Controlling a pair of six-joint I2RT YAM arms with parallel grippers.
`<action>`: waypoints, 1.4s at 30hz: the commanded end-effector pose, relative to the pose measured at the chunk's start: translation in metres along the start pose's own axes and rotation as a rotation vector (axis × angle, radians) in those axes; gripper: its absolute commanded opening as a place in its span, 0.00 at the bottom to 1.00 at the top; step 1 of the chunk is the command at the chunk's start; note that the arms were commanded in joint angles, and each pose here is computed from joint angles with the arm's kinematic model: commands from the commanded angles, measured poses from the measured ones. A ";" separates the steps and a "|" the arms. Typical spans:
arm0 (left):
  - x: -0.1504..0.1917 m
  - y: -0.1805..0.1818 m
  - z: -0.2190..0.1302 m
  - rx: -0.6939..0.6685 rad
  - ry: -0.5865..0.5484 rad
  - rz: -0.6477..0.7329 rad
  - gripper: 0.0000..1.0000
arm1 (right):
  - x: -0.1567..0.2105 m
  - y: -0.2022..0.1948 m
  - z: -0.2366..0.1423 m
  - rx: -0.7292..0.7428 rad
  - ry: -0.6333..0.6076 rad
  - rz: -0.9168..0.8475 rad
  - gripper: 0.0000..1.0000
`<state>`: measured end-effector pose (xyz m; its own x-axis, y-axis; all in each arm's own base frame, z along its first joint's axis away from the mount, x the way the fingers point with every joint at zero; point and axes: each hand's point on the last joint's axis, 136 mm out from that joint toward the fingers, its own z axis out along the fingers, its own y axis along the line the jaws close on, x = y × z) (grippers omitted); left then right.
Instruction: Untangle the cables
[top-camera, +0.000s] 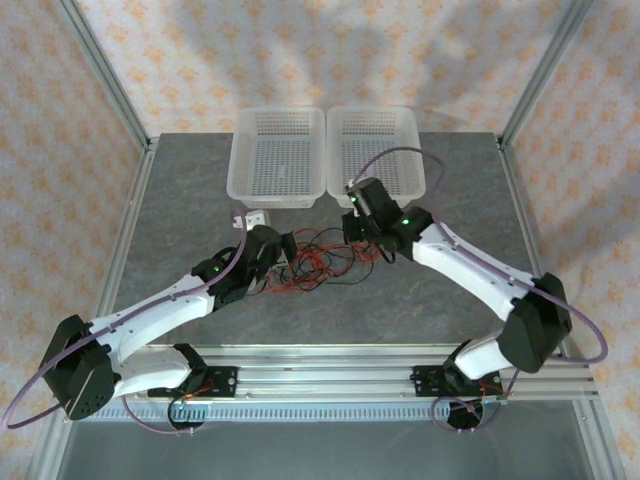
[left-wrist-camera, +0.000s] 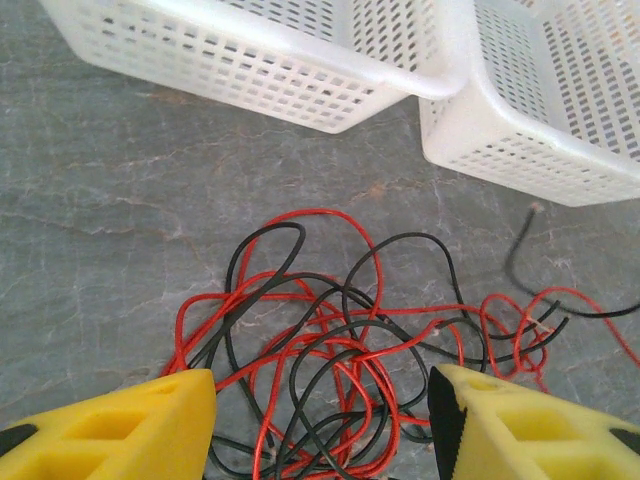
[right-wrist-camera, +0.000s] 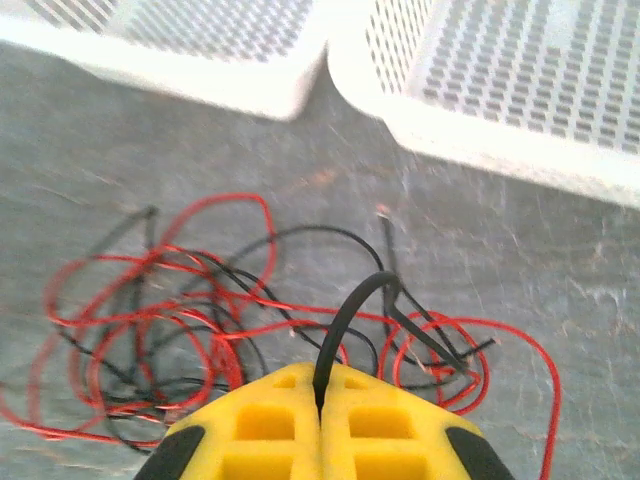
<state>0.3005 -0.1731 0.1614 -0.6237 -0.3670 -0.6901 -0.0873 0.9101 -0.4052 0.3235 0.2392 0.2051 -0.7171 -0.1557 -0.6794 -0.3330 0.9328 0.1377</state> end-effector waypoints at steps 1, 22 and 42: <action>-0.010 -0.013 0.001 0.049 -0.021 0.058 0.59 | -0.018 0.011 -0.021 -0.102 -0.039 0.025 0.00; -0.055 -0.175 -0.099 0.606 -0.313 0.429 0.71 | -0.133 0.067 -0.127 -0.491 -0.291 0.213 0.00; -0.078 -0.132 -0.017 0.102 -0.546 0.361 0.62 | -0.169 0.083 -0.165 -0.624 -0.370 0.309 0.00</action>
<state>0.3388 -0.2798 0.2813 -0.1678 -0.0812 -0.9825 0.2743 0.9534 -0.1256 0.3225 0.2938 0.4082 -0.6724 0.2432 -0.6991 -0.4605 0.6020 0.6523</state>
